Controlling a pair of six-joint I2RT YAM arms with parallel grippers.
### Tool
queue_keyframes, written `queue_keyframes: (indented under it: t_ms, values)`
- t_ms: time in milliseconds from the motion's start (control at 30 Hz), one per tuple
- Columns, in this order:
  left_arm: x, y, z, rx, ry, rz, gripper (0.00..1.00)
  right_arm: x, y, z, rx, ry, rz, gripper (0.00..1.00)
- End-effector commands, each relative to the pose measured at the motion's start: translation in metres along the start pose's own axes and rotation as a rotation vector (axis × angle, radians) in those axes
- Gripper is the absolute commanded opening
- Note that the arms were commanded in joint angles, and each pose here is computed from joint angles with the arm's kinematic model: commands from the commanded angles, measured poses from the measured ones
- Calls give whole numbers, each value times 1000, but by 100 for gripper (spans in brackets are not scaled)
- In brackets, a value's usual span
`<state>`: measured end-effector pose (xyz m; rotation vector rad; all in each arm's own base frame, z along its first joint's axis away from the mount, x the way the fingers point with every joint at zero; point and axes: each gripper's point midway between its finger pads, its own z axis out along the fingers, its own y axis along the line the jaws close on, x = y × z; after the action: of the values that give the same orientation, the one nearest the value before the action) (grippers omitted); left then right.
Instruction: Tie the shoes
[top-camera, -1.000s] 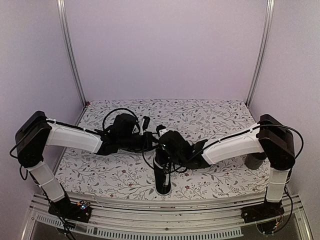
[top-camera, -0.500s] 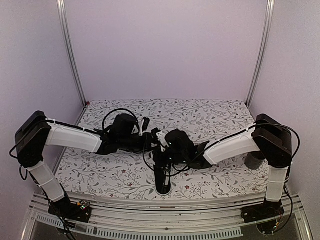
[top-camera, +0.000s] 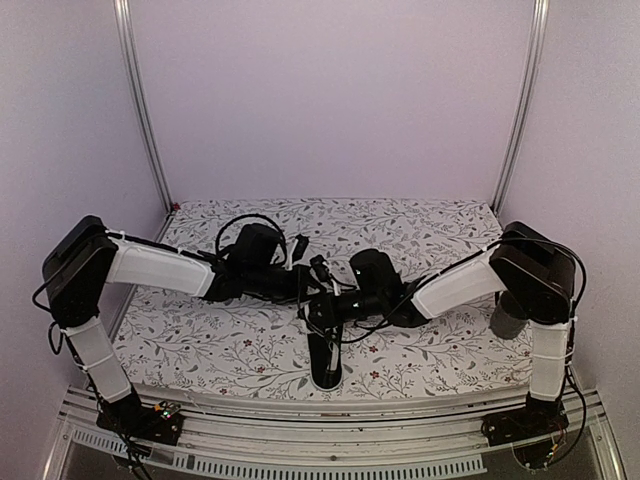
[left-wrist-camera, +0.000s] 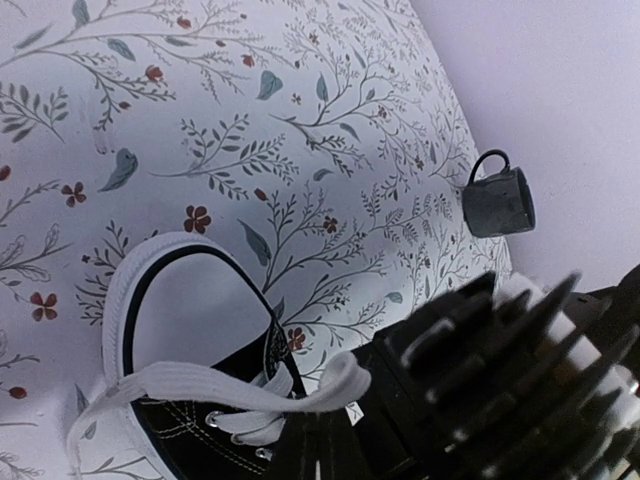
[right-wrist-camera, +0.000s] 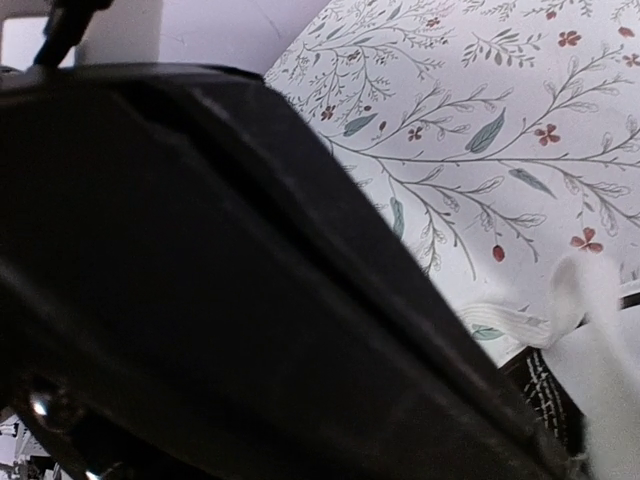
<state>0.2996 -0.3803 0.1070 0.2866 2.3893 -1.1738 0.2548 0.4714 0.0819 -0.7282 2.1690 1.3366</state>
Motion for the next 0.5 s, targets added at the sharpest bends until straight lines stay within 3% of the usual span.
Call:
queue_keyframes:
  t_ms: [0, 467]
  values:
    - [-5, -14, 4, 55, 24, 38, 0, 0, 30, 3, -182, 21, 11, 2]
    - [-6, -24, -7, 73, 30, 64, 0, -2, 49, -4, -305, 47, 13, 2]
